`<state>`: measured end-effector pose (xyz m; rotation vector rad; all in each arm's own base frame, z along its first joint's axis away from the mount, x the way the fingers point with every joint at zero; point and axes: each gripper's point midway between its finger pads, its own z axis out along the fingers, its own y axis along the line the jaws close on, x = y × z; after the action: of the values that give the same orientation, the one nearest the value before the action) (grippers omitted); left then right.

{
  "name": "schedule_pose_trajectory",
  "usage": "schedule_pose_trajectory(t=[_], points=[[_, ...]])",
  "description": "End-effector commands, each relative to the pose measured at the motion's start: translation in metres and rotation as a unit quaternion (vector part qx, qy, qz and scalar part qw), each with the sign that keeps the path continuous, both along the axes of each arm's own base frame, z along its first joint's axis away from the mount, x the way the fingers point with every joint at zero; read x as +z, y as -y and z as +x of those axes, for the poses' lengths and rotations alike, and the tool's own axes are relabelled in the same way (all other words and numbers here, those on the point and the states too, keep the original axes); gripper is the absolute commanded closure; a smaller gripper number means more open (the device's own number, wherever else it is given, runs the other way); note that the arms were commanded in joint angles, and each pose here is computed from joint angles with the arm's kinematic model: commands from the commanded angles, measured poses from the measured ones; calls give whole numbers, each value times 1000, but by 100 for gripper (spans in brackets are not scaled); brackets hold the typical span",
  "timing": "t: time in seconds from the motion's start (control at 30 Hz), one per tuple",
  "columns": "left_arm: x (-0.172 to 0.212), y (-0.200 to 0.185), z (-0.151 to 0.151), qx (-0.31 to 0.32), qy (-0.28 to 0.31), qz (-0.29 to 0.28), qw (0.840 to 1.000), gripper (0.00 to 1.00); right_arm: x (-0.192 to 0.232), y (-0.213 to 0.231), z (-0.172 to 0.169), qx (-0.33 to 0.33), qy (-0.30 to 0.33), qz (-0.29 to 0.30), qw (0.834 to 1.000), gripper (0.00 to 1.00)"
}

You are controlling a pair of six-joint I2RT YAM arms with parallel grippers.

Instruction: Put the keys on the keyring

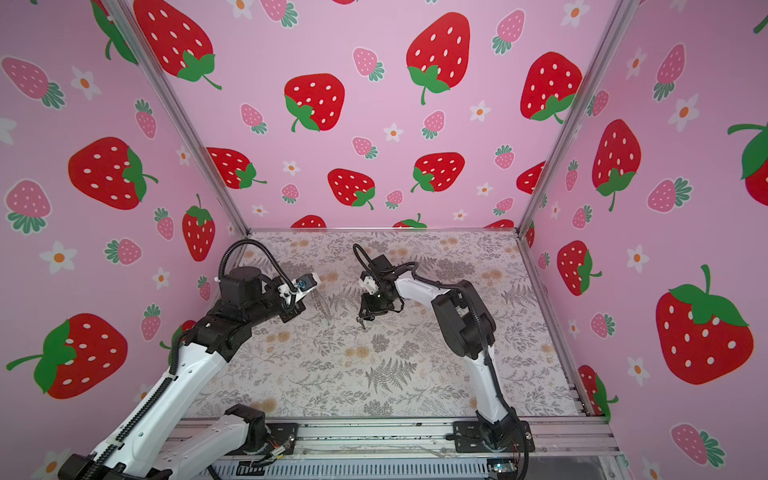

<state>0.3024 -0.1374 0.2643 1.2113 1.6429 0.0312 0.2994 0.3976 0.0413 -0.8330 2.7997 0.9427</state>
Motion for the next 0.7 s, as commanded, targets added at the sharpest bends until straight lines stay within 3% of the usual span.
schedule_pose_trajectory(t=[0.0,0.67], points=[[15,5,-1,-13,24,-8,1000,100,-5,0,-1,-8,-14,-14,1000,71],[14,2,0,-7,25,-4,1000,100,-14,-2,9,-14,-12,-28,999,74]])
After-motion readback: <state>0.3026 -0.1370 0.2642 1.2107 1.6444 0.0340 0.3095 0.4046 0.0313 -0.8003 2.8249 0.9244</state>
